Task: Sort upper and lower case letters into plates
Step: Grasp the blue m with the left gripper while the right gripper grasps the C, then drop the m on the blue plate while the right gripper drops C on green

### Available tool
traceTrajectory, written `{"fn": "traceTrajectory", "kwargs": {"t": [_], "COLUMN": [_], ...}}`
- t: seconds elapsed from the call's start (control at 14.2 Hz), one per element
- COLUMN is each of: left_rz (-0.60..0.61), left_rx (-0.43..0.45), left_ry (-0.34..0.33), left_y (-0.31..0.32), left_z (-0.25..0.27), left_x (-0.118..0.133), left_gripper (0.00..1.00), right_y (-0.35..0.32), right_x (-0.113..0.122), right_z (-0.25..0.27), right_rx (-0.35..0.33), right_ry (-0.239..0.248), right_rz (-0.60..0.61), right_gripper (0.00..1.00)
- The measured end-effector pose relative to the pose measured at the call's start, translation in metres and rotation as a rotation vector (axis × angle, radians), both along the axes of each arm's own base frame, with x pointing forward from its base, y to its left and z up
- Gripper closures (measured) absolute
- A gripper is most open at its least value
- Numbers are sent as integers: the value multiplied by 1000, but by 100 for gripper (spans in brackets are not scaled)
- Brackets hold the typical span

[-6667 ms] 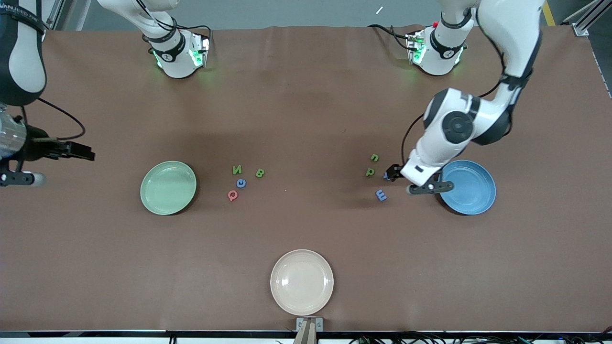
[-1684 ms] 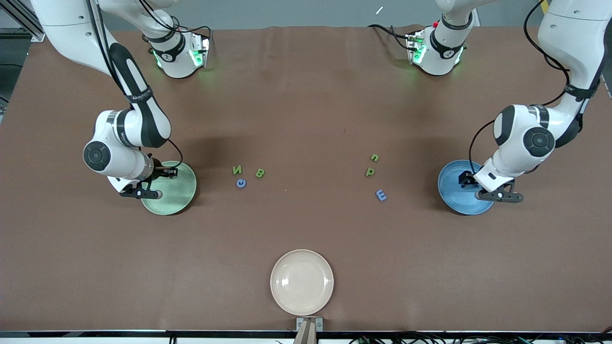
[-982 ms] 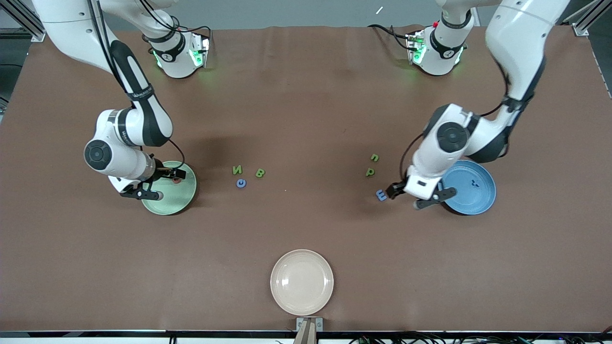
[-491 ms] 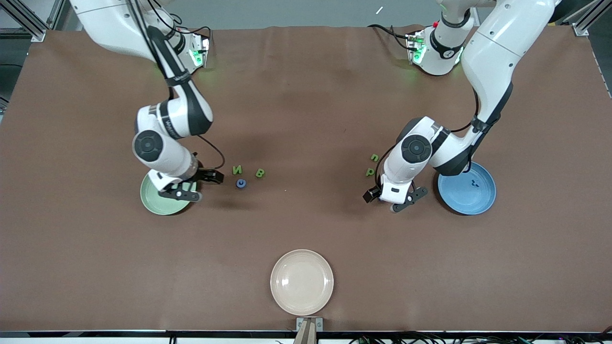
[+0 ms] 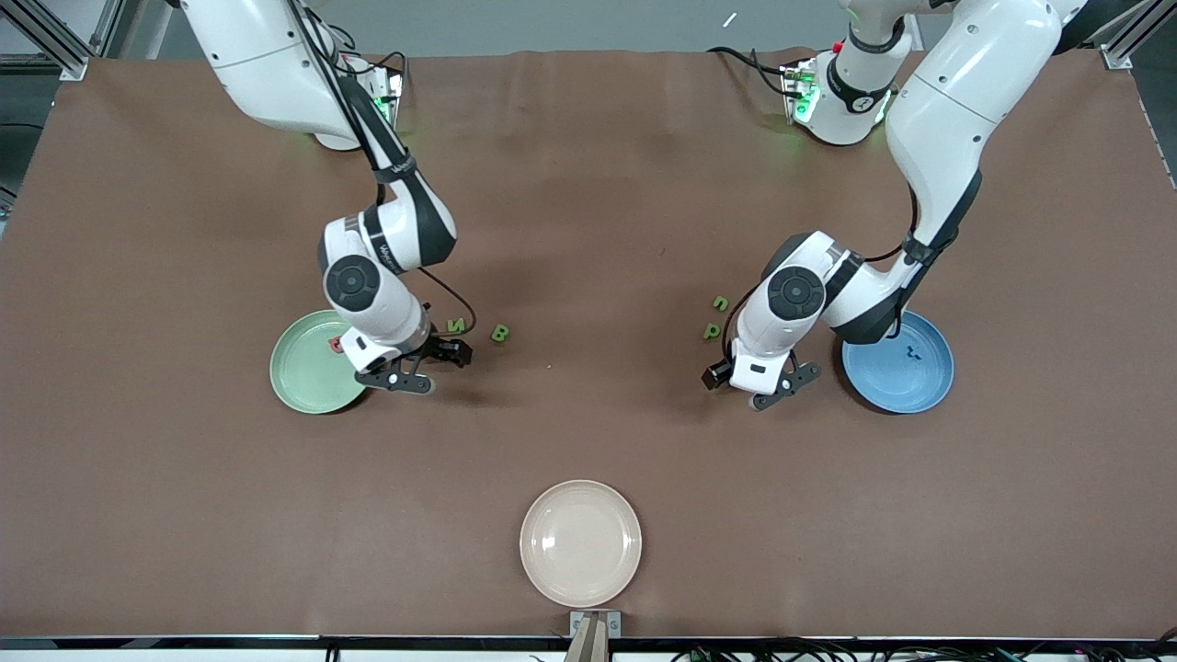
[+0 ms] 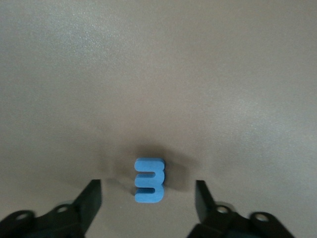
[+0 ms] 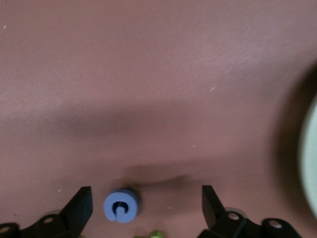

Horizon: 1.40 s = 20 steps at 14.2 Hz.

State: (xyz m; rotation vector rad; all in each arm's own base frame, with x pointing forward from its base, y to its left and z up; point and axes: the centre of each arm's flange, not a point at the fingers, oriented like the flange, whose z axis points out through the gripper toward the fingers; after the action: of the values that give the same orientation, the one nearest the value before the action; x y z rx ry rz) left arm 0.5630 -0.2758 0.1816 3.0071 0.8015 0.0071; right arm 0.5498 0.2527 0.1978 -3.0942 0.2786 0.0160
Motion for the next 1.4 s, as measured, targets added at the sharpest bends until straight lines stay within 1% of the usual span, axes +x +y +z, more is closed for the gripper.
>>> {"fn": "traceTrajectory", "kwargs": {"t": [0.07, 0.14, 0.21, 0.28, 0.35, 0.42, 0.49, 0.56, 0.63, 0.7, 0.91, 1.05, 1.12, 1.19, 1.33, 1.4], "left_rz": [0, 0, 0, 0, 0, 0, 0, 0, -1, -3, -18, -16, -16, -26, -87, -120], "left_rx": [0, 0, 0, 0, 0, 0, 0, -1, -1, 0, 11, 14, 21, 40, 84, 92], "left_ry": [2, 3, 4, 4, 4, 4, 3, 2, 2, 0, -13, -28, -36, -39, -37, -40], "left_y": [0, 0, 0, 0, 0, 0, 0, 0, -1, -1, 0, 4, 6, 10, 28, 40], "left_z": [-1, -2, -2, -2, -3, -3, -2, -2, -2, -2, -1, 4, 10, 19, 44, 59], "left_x": [0, 0, -1, -1, -1, 0, 0, 0, 0, 0, 2, 7, 11, 14, 21, 26], "left_gripper": [22, 27, 36, 36, 43, 56, 64, 64, 70, 73, 73, 73, 73, 73, 73, 73], "right_y": [6, 12, 18, 23, 25, 26, 26, 25, 25, 25, 26, 26, 26, 26, 28, 28], "right_x": [-3, -5, -8, -10, -12, -12, -13, -13, -13, -14, -14, -15, -15, -15, -15, -15], "right_z": [-3, -4, -5, -5, -6, -7, -8, -10, -11, -12, -15, -20, -23, -24, -21, -21], "right_rx": [0, -1, -1, -1, -2, -3, -4, -6, -7, -8, -9, -10, -11, -10, -7, -7], "right_ry": [-2, -2, -1, 0, 0, 2, 4, 6, 8, 10, 10, 6, 5, 3, -2, -2], "right_rz": [-11, -22, -29, -32, -32, -32, -32, -32, -32, -32, -31, -30, -30, -29, -27, -28], "right_gripper": [4, 10, 10, 15, 21, 21, 28, 31, 31, 31, 32, 33, 37, 37, 54, 54]}}
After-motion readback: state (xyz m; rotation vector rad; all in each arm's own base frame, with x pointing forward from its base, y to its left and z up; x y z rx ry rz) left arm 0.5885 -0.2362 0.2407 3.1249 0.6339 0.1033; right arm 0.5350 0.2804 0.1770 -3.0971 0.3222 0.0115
